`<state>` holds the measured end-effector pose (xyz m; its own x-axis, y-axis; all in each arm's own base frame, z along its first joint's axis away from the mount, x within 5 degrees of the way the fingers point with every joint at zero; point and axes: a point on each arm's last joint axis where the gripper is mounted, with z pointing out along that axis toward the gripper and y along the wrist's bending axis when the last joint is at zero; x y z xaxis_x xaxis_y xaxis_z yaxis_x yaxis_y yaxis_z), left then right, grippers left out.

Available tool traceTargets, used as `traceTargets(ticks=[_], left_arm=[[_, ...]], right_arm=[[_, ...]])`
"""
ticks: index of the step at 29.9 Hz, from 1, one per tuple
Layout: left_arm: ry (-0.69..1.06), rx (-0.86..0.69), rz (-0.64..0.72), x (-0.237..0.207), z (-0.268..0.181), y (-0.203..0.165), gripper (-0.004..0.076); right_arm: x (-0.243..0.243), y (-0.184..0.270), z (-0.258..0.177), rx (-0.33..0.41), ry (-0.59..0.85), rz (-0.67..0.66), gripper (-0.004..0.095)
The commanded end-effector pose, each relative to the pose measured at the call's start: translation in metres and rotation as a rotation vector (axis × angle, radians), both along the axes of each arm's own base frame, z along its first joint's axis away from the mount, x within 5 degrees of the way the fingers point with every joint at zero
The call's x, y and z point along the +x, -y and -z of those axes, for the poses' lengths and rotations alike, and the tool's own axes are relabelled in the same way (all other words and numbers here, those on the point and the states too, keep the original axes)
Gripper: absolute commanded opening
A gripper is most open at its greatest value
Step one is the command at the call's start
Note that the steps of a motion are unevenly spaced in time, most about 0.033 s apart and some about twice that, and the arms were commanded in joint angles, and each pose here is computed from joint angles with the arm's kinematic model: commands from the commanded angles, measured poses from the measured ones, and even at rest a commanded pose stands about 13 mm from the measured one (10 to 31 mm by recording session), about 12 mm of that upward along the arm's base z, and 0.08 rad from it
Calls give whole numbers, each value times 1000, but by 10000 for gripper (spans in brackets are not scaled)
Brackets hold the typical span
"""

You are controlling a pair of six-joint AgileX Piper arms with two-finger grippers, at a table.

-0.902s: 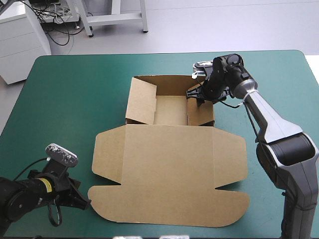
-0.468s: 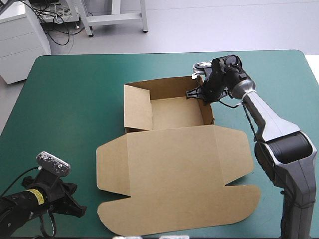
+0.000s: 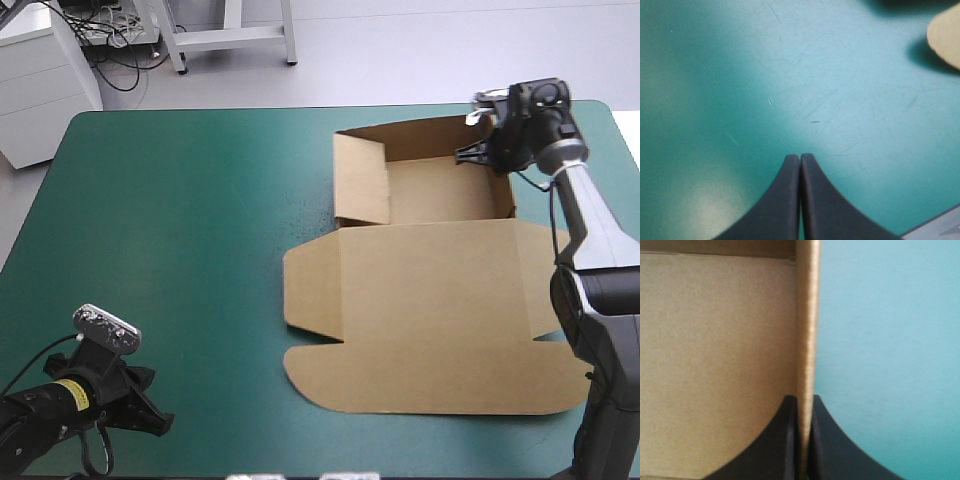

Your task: Fold the box

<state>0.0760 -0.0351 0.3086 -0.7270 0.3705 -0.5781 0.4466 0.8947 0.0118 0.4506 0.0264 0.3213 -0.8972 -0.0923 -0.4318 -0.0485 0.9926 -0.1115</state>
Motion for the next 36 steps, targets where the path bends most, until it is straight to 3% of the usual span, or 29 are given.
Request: traceTargets(ticks=[1, 8, 15, 17, 20, 25, 27, 32, 36], left_arm=[[62, -18, -6, 3, -9, 1, -32], [66, -8, -8, 4, -9, 0, -32], [110, -28, -9, 7, -12, 1, -32], [130, -32, -4, 8, -13, 2, -32], [154, -26, -9, 10, -15, 1, -32], [164, -5, -17, 11, -15, -1, -32], [164, -5, -17, 11, -15, -1, -32], [163, -4, -17, 10, -15, -1, -32], [159, 0, -18, 10, -14, -1, -32]], right_arm=[[-15, 57, -45, -68, 118, 113, -23], [-29, 147, -46, -43, 132, 284, -23], [-43, 195, -46, -87, 139, 344, -21], [-46, 203, -44, -86, 134, 365, 18], [-49, 210, -41, -85, 109, 376, 219], [-53, 216, -41, -103, 90, 376, 808], [-54, 216, -43, -106, 95, 377, 926], [-60, 206, -64, -68, 158, 361, 843], [-71, 192, -87, 20, 213, 336, 535]])
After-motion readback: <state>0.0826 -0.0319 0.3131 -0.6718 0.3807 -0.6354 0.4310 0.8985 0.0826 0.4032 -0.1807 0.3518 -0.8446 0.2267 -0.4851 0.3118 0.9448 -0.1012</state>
